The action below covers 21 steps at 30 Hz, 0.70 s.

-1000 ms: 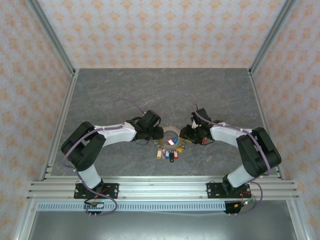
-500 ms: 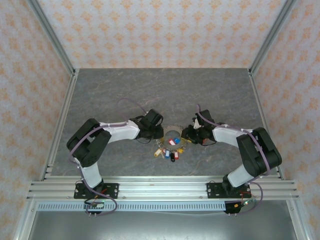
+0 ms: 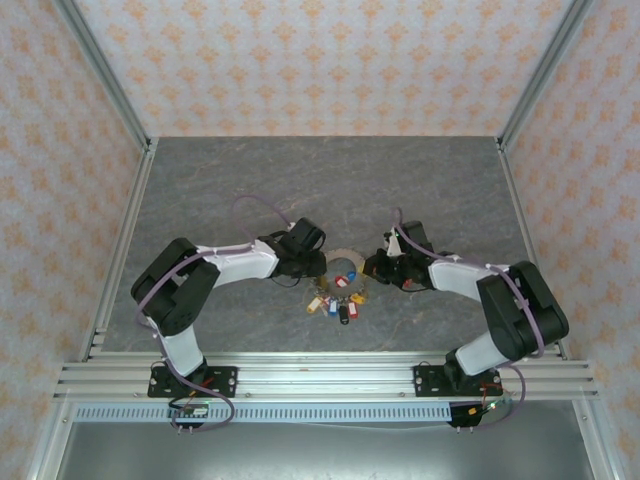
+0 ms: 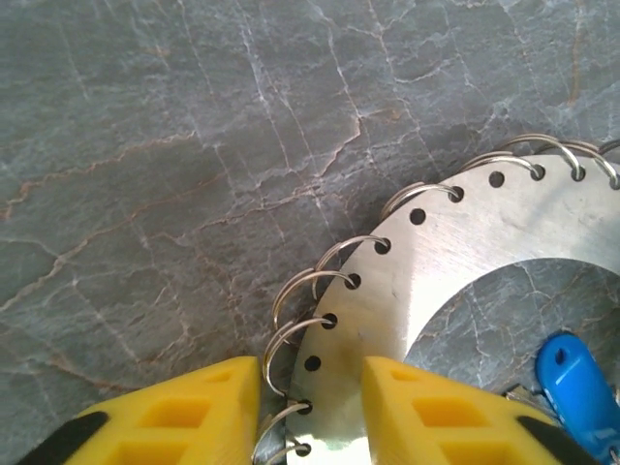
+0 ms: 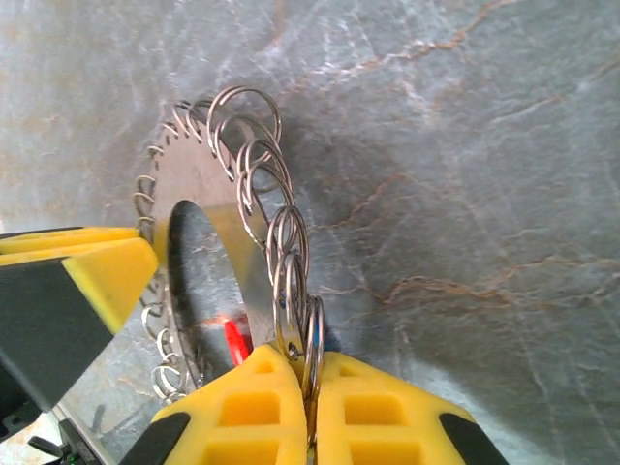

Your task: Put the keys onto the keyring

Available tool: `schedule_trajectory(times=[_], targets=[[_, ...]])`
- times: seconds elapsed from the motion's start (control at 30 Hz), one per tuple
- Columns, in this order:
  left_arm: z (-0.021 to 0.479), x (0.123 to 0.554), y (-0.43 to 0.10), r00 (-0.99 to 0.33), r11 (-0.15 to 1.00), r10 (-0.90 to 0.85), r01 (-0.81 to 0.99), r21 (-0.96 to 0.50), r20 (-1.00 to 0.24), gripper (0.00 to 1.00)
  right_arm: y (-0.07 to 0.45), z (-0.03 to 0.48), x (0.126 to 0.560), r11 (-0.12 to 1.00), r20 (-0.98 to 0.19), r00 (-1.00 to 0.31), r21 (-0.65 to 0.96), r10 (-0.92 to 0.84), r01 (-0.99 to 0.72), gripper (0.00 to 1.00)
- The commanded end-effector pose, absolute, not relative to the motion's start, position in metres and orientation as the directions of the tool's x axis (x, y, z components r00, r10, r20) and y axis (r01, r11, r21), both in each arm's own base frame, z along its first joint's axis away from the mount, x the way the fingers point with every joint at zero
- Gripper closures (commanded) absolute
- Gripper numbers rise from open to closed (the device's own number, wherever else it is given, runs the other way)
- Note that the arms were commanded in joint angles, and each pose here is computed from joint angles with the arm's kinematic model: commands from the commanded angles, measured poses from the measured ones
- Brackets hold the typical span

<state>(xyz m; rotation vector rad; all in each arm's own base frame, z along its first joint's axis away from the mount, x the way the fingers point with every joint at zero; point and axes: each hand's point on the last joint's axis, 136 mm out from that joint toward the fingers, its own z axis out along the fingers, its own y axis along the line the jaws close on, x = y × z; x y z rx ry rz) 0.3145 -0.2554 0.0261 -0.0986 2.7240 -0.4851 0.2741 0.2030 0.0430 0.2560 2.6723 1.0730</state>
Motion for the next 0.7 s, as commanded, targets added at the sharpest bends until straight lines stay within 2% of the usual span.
schedule_trajectory(times=[0.0,0.07,0.13,0.23,0.3,0.47,0.67], targets=[[0.046,0.315,-0.242,-0.907,0.948,-0.151,-0.019,-0.319,-0.394,0.55,0.202,0.052,0.273,0.699,-0.196,-0.943,0.713,0.27,0.052,0.97],[0.054,0.315,-0.237,-0.893,0.947,-0.171,-0.033,-0.318,-0.416,0.46,0.203,0.061,0.274,0.685,-0.212,-0.935,0.727,0.284,0.043,0.98],[0.063,0.316,-0.229,-0.878,0.942,-0.21,-0.064,-0.329,-0.431,0.31,0.204,0.07,0.276,0.666,-0.226,-0.926,0.745,0.303,0.036,0.98],[0.076,0.315,-0.224,-0.856,0.911,-0.282,-0.097,-0.401,-0.433,0.27,0.206,0.091,0.28,0.615,-0.244,-0.906,0.788,0.345,0.022,0.98],[0.088,0.316,-0.224,-0.844,0.877,-0.331,-0.11,-0.467,-0.423,0.2,0.209,0.11,0.285,0.562,-0.249,-0.886,0.827,0.39,0.015,0.98],[0.116,0.317,-0.23,-0.815,0.777,-0.436,-0.127,-0.617,-0.381,0.15,0.21,0.153,0.294,0.45,-0.255,-0.836,0.893,0.486,-0.01,0.98],[0.153,0.325,-0.251,-0.795,0.635,-0.506,-0.08,-0.769,-0.335,0.15,0.209,0.185,0.297,0.392,-0.256,-0.809,0.919,0.529,-0.034,0.98]])
